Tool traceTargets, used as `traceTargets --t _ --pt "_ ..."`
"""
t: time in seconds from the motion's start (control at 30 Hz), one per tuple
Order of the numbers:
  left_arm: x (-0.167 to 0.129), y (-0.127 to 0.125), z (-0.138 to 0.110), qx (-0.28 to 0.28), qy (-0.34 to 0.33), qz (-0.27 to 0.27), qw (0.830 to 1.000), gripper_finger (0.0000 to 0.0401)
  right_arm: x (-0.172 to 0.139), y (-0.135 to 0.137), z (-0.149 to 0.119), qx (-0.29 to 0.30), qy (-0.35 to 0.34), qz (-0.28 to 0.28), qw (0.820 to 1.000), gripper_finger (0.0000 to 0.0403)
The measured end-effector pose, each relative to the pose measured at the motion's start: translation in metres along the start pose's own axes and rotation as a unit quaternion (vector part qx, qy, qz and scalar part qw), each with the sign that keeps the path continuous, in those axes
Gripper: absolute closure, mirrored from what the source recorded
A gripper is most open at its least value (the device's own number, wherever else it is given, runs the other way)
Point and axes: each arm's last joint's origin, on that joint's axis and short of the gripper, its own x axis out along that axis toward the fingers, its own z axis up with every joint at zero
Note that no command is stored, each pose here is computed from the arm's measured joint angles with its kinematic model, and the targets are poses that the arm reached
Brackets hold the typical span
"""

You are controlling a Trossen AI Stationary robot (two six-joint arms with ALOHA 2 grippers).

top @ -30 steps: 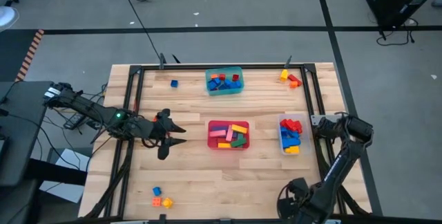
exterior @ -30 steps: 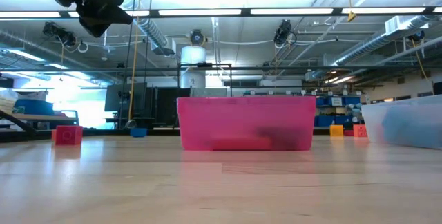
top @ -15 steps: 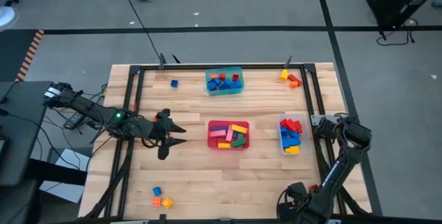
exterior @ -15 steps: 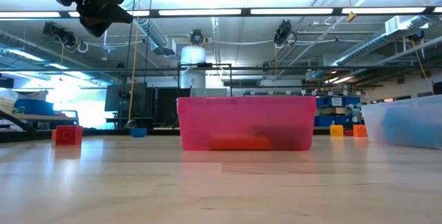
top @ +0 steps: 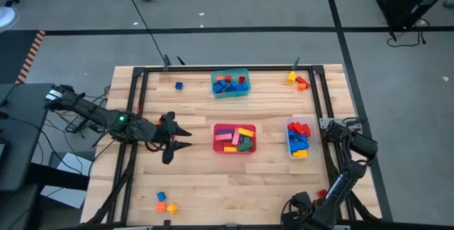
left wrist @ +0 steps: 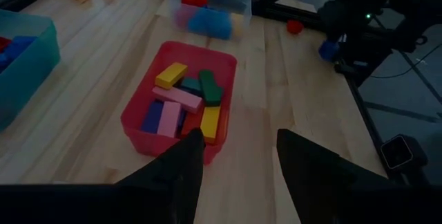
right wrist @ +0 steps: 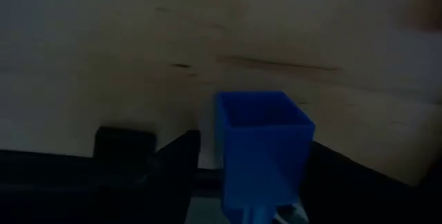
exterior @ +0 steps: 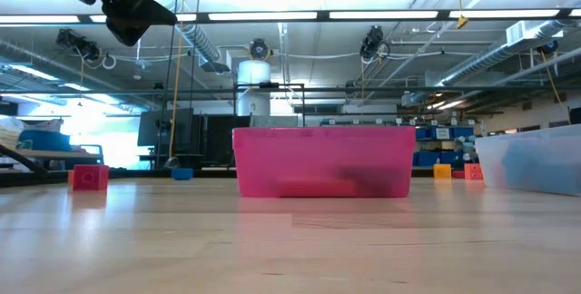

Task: Sort blocks by size
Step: Put the blue 1 stud game piece into the transparent bin

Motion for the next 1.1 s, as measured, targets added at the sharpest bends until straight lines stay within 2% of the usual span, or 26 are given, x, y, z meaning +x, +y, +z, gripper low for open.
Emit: traceTargets --t 0.1,0.23,0.4,0.5,0.63,0.87,0.93,1.0,1.1 --pt "0.0 0.0 0.0 0.0 0.0 0.0 1.0 0.0209 0.003 0.002 -0.001 -0.002 0.0 0.0 1.0 0.0201" --pt "0.0 0.0 0.0 0.0 -0.001 0.0 1.0 0.0209 0.002 0.001 0.0 -0.014 -0.005 0.0 1.0 0.0259" --pt "0.0 -0.001 0.001 -0.001 -0.007 -0.003 1.0 0.0209 -0.007 -0.007 0.011 -0.009 -0.041 -0.023 0.999 0.0258" --pt "0.0 -0.001 0.002 -0.003 -0.01 -0.004 1.0 0.0209 -0.035 -0.01 0.022 -0.005 -0.058 -0.009 0.998 0.0258" --pt "0.0 -0.001 0.002 -0.003 -0.01 -0.004 1.0 0.0209 -0.075 -0.02 0.049 0.007 -0.118 0.005 0.993 0.0258" --pt "0.0 -0.001 0.002 -0.002 -0.01 -0.004 1.0 0.0209 -0.144 -0.039 0.116 0.03 -0.2 0.016 0.979 0.0258" --pt "0.0 -0.001 0.002 -0.003 -0.01 -0.004 1.0 0.0209 -0.155 -0.042 0.138 0.012 -0.218 0.047 0.975 0.0258" --pt "0.0 -0.001 0.002 -0.003 -0.01 -0.004 1.0 0.0209 -0.159 -0.045 0.159 0.024 -0.231 0.061 0.971 0.0258" --pt "0.0 -0.001 0.002 -0.003 -0.011 -0.005 1.0 0.0209 -0.154 -0.056 0.189 0.052 -0.233 0.028 0.971 0.0258"
